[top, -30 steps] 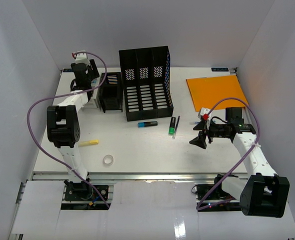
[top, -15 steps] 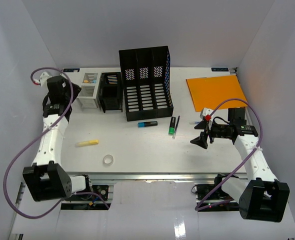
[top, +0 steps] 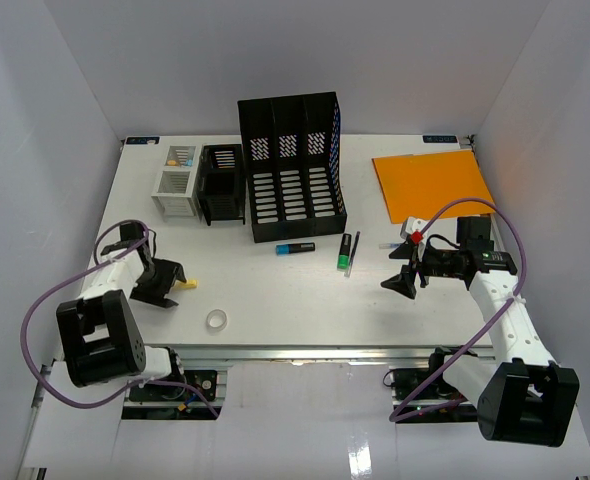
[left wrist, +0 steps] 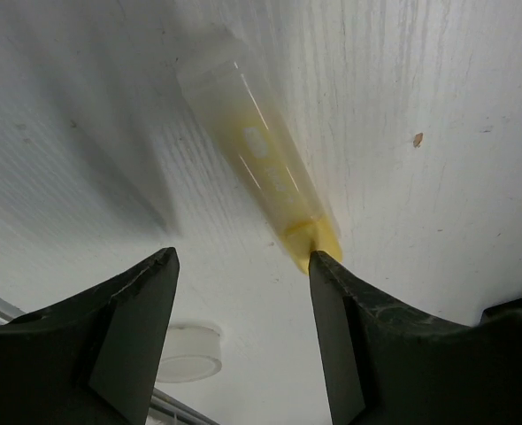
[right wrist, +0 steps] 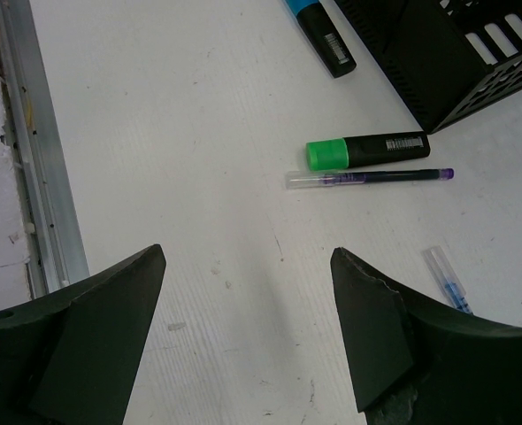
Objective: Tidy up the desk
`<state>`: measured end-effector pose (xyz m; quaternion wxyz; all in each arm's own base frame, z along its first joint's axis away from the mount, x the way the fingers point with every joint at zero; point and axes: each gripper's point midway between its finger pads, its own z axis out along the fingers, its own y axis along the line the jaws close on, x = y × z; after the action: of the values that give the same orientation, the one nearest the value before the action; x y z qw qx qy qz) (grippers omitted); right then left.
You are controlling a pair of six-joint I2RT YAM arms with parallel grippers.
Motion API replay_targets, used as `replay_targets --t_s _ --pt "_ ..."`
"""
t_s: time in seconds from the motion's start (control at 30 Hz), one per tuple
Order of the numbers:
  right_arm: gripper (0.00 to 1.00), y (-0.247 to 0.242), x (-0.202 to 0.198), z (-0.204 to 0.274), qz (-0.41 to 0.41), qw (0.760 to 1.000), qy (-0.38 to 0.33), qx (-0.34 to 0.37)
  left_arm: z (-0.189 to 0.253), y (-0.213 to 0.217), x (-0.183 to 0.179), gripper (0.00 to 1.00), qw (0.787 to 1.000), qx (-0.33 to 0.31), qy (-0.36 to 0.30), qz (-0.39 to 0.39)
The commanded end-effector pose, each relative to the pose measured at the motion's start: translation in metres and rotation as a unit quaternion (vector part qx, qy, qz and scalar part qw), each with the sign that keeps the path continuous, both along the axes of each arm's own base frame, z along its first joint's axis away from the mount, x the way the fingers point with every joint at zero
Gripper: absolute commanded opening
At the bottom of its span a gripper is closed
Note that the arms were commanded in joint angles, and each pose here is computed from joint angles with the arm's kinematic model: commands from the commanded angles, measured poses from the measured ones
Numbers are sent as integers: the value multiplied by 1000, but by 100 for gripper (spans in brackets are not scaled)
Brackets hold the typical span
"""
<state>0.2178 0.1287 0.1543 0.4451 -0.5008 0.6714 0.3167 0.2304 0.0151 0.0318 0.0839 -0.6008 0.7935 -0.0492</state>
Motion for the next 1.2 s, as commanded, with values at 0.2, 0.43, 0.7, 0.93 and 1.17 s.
replay_targets --t_s 0.2,0.43,0.7,0.93,1.17 --pt "82 1 -3 5 9 1000 -11 7 2 12 36 71 1000 3 -15 21" --pt "82 1 -4 4 10 1000 -10 6 -1 24 41 73 999 21 -8 37" --pt "82 1 -4 3 11 1000 -8 6 -11 57 33 69 995 72 26 57" --pt "82 1 -4 3 10 1000 -7 8 -17 57 35 19 997 57 15 52" --pt "82 0 -4 4 8 1000 -6 10 28 47 73 1 992 44 -112 -23"
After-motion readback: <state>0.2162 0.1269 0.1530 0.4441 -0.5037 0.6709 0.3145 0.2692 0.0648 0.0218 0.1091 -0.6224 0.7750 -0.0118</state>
